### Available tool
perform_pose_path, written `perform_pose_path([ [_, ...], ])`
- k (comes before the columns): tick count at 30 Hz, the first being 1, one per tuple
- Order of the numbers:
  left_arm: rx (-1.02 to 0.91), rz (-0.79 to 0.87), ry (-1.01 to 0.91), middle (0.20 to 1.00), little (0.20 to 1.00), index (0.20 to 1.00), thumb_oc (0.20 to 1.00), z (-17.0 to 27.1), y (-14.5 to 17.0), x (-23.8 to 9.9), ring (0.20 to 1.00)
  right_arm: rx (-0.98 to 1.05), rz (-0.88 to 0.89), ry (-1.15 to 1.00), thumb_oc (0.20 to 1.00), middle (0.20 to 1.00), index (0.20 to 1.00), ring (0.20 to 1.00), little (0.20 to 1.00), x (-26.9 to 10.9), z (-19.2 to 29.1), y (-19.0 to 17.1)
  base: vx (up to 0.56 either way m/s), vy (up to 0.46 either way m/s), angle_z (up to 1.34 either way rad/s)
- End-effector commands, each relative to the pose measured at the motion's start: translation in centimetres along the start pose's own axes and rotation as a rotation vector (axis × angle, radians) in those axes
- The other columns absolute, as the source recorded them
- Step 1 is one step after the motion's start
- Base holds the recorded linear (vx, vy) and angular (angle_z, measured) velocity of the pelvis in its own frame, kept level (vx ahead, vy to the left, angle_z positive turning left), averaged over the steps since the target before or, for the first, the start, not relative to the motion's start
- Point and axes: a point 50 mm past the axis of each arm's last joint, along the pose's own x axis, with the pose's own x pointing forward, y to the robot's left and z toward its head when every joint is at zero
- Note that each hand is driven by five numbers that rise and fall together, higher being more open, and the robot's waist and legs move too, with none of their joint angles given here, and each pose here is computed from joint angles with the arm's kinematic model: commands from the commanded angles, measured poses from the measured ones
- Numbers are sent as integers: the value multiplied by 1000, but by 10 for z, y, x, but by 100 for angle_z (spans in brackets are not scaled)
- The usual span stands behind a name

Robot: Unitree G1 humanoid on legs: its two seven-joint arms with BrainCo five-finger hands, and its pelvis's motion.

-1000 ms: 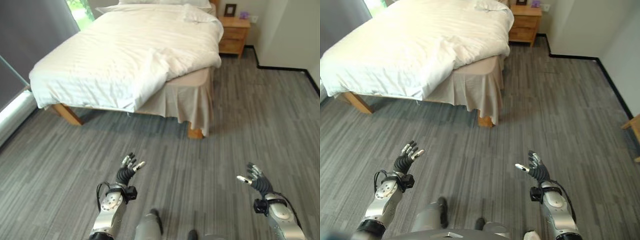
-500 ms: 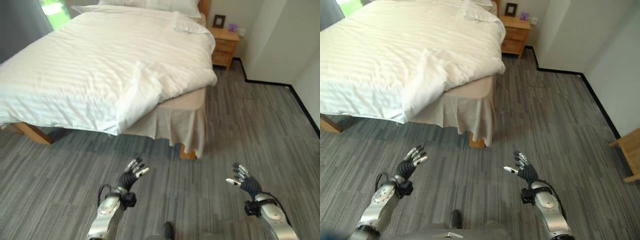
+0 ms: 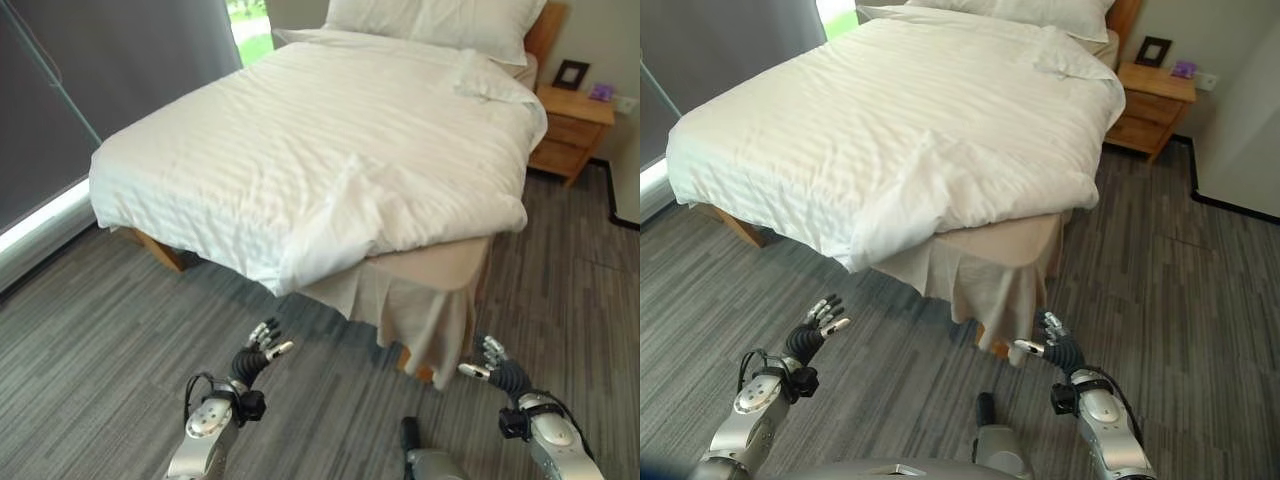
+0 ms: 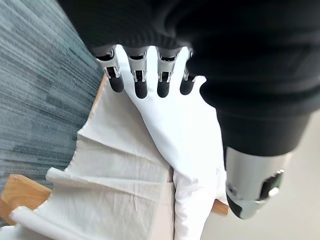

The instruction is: Making the bed.

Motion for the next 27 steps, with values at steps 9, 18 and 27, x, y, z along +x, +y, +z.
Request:
perform_pose_path([
  [9, -30, 77, -211, 1000, 1000, 1000, 1000, 47, 39, -7, 1000, -123, -166, -325, 1000, 1000, 1000, 1000, 1000, -3, 83, -64, 172, -134, 28],
  [18, -84, 96, -303, 1000, 1000, 1000, 1000, 66, 60, -18, 1000, -224, -204, -350, 1000, 1000, 1000, 1000, 1000, -10, 98, -84, 160, 50, -10],
  [27, -194, 133, -343, 1000, 1000, 1000, 1000, 65, 65, -20, 1000, -561, -257, -290, 1000, 1000, 1000, 1000, 1000, 17, 141, -118, 84, 69, 0],
])
